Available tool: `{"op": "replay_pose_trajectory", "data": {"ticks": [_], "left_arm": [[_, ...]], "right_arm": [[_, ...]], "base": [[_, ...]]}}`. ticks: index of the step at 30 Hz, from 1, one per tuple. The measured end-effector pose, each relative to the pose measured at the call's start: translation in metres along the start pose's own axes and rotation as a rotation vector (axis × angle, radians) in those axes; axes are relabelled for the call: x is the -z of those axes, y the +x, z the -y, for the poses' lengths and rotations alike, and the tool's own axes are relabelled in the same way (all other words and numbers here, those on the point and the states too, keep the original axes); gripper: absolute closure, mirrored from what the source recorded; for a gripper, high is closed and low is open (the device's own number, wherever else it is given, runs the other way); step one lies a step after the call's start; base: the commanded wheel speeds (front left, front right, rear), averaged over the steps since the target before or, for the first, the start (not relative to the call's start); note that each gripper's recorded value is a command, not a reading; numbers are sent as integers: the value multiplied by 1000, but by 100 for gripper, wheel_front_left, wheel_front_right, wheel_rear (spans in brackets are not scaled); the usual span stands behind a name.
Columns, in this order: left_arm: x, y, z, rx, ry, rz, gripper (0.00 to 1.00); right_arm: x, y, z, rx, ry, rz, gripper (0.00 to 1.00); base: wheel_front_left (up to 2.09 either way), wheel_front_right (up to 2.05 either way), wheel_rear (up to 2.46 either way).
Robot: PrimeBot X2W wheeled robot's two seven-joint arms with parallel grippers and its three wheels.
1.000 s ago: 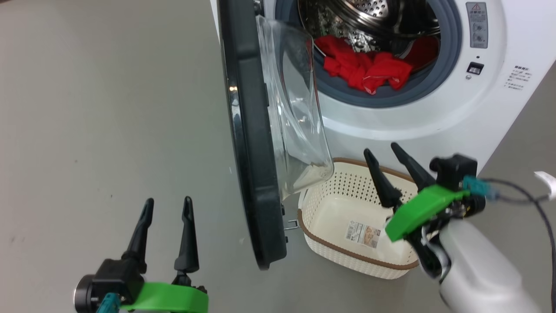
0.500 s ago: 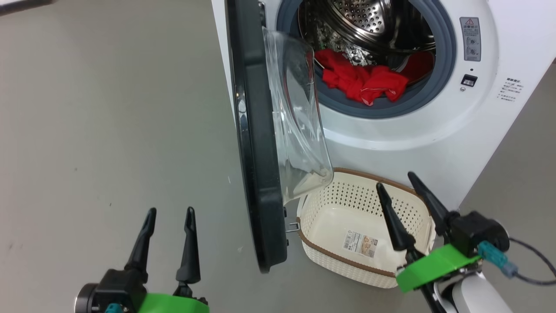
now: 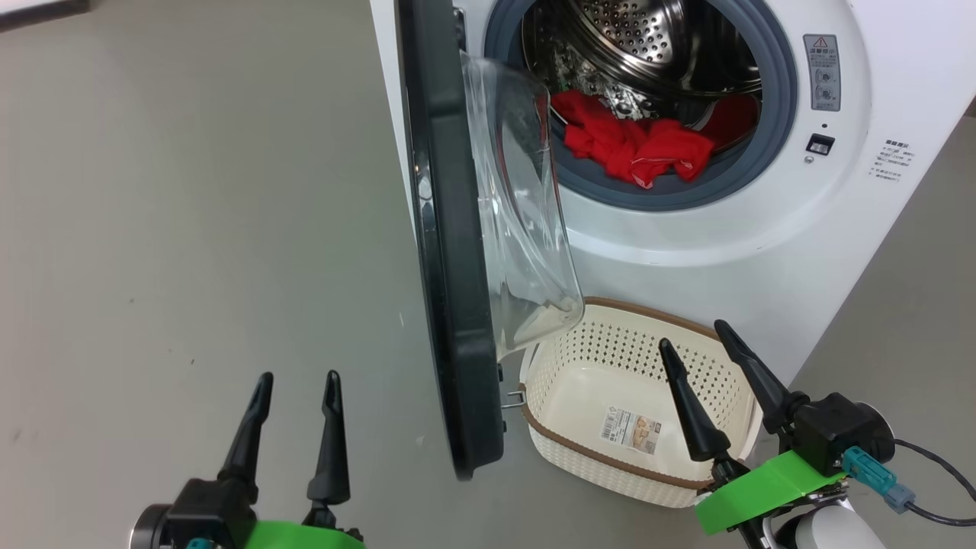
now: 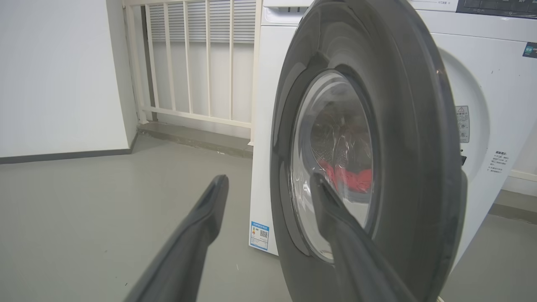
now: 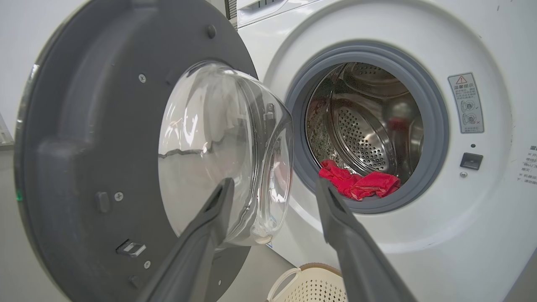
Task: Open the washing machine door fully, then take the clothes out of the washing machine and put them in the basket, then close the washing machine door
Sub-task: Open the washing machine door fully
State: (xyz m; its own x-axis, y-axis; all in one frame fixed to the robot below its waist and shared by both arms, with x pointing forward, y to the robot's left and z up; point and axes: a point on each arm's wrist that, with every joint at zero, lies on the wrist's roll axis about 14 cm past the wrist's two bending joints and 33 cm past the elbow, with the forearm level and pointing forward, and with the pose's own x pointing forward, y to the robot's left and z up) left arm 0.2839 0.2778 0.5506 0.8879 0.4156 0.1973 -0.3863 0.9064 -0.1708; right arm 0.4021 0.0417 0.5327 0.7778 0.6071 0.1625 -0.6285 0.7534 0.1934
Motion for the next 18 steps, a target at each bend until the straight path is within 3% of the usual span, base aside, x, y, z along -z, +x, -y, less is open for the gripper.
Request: {"op": "replay_pose_trajectory", "data": {"ticks": [7,8,9,10,11,18], "left_arm": [[-2,0,-1,-1,0,5,0],[-2,0,0,1,5,6,28],[-2,0,0,4,5,6,28],[-1,1,1,6,8,5,71],[-1,1,2,14,12,3,100],[-9,5,5,21,9,30,100]], "right_arm": [[-2,-1,0,2,-2,4,0],[-1,-1,0,2,-2,3,0],[-1,-1,1,4,-2,3,0],[-1,-1,1,5,-2,2,0],[-1,-1,1,6,-1,0,0],[4,-3,5,16,11,-13,0]], "base": [[0,0,0],[0,0,0],[0,0,0],[0,0,0],[0,0,0],[0,0,0]]}}
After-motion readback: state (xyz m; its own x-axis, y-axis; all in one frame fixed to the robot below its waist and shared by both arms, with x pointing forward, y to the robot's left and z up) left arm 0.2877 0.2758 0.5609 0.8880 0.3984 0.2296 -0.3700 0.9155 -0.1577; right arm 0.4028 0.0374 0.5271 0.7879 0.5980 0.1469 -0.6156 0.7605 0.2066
